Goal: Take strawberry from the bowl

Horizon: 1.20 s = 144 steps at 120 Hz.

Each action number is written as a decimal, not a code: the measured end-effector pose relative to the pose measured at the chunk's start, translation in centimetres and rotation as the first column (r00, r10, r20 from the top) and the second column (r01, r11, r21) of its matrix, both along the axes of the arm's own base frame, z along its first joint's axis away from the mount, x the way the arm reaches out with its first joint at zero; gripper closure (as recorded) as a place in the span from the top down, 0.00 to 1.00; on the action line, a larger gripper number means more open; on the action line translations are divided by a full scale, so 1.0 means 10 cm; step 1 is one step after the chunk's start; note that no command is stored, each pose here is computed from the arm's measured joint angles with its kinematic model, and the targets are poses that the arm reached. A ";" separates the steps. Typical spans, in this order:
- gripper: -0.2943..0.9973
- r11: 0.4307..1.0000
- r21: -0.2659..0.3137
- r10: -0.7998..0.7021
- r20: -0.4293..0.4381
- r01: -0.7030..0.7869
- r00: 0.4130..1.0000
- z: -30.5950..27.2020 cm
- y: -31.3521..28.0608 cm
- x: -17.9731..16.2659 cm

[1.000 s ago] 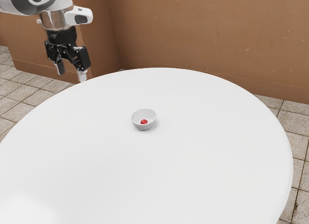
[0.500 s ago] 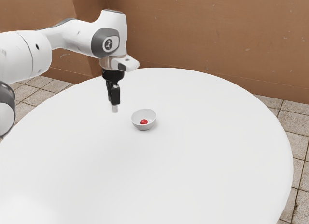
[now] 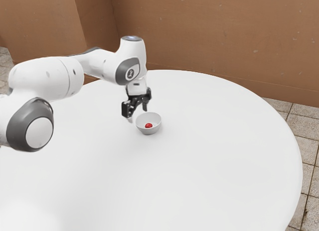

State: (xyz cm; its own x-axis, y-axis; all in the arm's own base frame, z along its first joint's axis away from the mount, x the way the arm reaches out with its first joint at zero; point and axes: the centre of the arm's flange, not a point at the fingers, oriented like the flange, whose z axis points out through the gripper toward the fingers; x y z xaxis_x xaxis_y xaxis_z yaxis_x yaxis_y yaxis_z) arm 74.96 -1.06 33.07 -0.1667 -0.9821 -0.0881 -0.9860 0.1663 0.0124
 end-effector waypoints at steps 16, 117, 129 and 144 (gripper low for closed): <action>0.77 0.986 0.005 -0.165 0.058 0.165 0.985 -0.21 0.09 0.22; 0.50 0.817 0.017 -0.575 0.091 0.576 0.813 -0.41 0.05 0.24; 0.49 0.807 0.017 -0.590 0.089 0.591 0.803 -0.44 0.04 0.24; 0.49 0.795 0.016 -0.605 0.084 0.606 0.792 -0.52 0.04 0.24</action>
State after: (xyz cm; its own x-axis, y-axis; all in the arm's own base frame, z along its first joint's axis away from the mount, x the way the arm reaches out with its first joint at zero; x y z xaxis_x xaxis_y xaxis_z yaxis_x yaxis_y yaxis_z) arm 77.37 -0.66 27.86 -0.7202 -0.6838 -0.1174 -0.6811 0.7291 -0.0680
